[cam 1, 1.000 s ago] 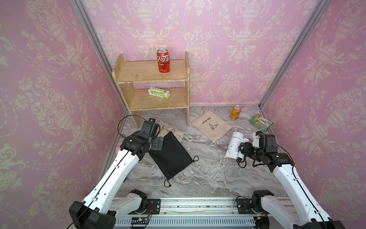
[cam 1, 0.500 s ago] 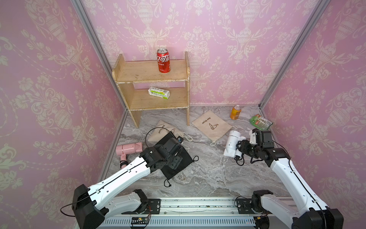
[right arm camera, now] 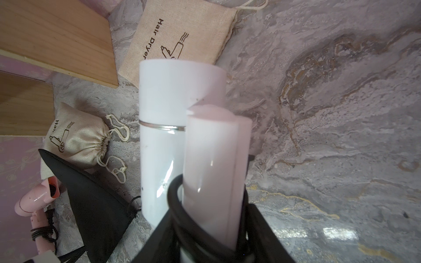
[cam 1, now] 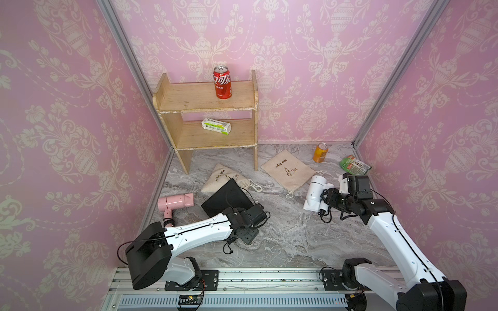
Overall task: Pack away hair dryers
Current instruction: Place the drawstring bag at the center of the board, then pick up the drawstring bag from the center of the board.
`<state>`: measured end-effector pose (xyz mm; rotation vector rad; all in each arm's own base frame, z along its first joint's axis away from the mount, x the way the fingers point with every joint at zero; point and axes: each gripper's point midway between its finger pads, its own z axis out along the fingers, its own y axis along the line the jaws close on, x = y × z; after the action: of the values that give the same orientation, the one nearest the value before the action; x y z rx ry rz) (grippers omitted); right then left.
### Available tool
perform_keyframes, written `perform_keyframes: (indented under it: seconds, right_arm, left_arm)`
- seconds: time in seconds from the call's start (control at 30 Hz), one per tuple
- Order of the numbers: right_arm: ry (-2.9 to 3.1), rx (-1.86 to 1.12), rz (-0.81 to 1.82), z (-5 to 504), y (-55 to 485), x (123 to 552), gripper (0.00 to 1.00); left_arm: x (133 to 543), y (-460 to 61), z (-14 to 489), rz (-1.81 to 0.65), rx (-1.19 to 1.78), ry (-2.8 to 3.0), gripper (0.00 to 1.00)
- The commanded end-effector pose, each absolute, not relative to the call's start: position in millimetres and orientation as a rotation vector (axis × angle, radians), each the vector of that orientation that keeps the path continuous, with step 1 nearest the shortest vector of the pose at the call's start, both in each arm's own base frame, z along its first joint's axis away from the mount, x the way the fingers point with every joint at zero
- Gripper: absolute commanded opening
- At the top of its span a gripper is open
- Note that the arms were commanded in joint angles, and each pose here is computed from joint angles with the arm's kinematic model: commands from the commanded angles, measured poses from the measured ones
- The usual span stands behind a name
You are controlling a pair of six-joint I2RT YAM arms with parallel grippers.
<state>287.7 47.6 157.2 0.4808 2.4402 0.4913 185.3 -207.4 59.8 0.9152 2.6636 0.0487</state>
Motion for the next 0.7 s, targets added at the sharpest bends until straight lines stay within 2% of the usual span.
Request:
perform_keyframes:
  seconds: [0.0, 0.27, 0.37, 0.67]
  right_arm:
    - [2.348, 0.415, 0.524, 184.2, 52.8, 298.3, 0.24]
    - [2.333, 0.409, 0.546, 185.6, 55.3, 300.3, 0.25]
    - [2.334, 0.411, 0.547, 184.8, 55.5, 301.2, 0.25]
    - [2.343, 0.412, 0.549, 179.6, 55.8, 300.5, 0.25]
  left_arm:
    - [184.3, -208.7, 49.1, 0.059, 0.900, 2.688, 0.67]
    - [183.1, -203.7, 26.6, 0.108, 0.871, 2.741, 0.57]
    - [188.3, -201.4, 24.4, 0.131, 0.834, 2.741, 0.50]
    - [194.2, -193.1, 19.9, 0.116, 0.753, 2.782, 0.40]
